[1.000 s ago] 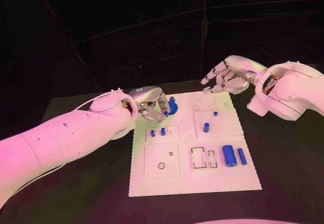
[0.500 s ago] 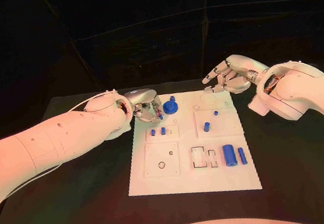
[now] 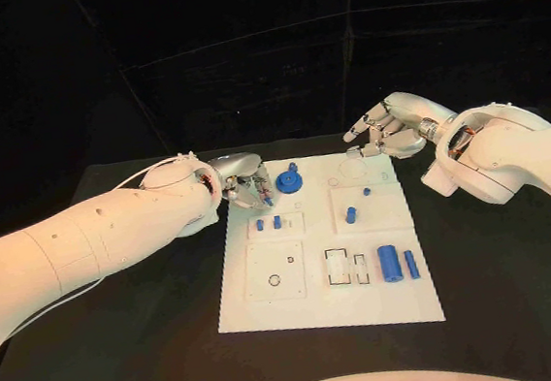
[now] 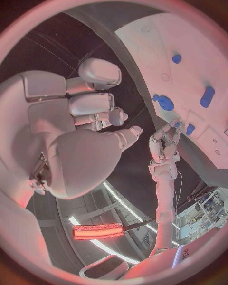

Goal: Assemble the parts on the task board

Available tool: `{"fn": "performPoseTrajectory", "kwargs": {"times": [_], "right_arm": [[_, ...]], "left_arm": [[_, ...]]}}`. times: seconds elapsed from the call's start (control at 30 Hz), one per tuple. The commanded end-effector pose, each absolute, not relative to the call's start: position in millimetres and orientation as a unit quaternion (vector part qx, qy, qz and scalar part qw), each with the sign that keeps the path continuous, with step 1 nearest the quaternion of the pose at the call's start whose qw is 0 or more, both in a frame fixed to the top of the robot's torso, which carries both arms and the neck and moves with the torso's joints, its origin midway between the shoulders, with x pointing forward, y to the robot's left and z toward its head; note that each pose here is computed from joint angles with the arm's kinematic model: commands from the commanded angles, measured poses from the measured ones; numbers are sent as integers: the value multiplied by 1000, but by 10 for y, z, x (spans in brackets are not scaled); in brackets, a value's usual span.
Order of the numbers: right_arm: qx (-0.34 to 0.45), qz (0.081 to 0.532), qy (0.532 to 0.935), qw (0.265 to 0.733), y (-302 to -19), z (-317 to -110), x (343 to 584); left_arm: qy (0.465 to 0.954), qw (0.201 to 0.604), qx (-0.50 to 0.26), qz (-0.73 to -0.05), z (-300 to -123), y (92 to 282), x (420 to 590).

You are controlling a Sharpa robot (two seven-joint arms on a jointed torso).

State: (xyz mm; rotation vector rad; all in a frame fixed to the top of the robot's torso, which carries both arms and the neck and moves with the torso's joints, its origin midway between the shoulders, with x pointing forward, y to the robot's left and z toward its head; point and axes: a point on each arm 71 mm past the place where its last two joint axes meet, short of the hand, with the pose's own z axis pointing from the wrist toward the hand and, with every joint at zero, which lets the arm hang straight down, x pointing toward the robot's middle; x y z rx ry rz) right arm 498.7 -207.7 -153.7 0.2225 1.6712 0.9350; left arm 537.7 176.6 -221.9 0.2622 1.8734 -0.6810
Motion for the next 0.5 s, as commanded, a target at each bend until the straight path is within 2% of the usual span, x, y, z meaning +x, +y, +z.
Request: {"fn": "performPoseTrajectory", "kwargs": {"times": [0.03,0.5], "right_arm": [[92,402,711,570,-2065,-1523,4985],[91,403,711,570,-2057,-1523,4985]], "left_arm": [[793,529,107,-282,-2226,1762,5386],[798,520,111,-282,-2252,1714,5385]]}}
